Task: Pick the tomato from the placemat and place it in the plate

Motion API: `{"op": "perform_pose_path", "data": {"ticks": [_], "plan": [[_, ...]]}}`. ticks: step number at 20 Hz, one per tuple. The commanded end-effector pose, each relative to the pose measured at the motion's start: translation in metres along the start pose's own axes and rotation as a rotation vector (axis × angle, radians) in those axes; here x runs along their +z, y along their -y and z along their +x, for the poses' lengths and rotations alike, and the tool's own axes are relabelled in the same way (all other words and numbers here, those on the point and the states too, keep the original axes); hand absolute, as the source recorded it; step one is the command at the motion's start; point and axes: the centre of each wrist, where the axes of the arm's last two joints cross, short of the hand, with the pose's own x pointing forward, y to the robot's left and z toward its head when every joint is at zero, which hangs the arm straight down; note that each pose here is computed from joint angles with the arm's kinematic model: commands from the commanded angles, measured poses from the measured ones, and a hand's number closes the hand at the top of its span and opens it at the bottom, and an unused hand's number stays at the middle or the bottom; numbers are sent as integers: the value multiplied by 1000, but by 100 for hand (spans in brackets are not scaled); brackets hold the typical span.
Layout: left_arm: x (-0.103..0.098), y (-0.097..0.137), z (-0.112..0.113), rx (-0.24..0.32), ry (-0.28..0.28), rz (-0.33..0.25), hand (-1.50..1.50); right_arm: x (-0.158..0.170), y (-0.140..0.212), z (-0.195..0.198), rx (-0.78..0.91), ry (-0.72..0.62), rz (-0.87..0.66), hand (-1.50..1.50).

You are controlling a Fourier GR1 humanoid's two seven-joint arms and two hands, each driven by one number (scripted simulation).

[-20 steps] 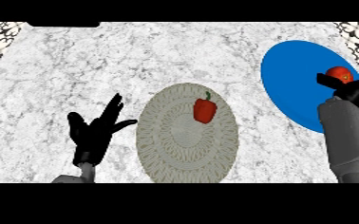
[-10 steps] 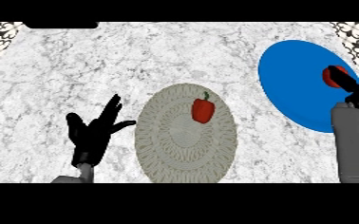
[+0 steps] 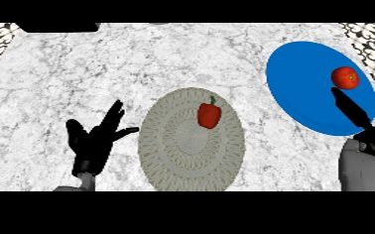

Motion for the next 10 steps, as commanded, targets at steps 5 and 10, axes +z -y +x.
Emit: {"op": "perform_pose_path", "data": {"ticks": [5, 10], "plan": [[0, -26, -13, -37, -53, 41, 0, 66, 54, -20, 9, -8, 155, -150], [10, -23, -6, -48, -45, 42, 0, 102, 84, -32, 78, 0, 169, -150]]}}
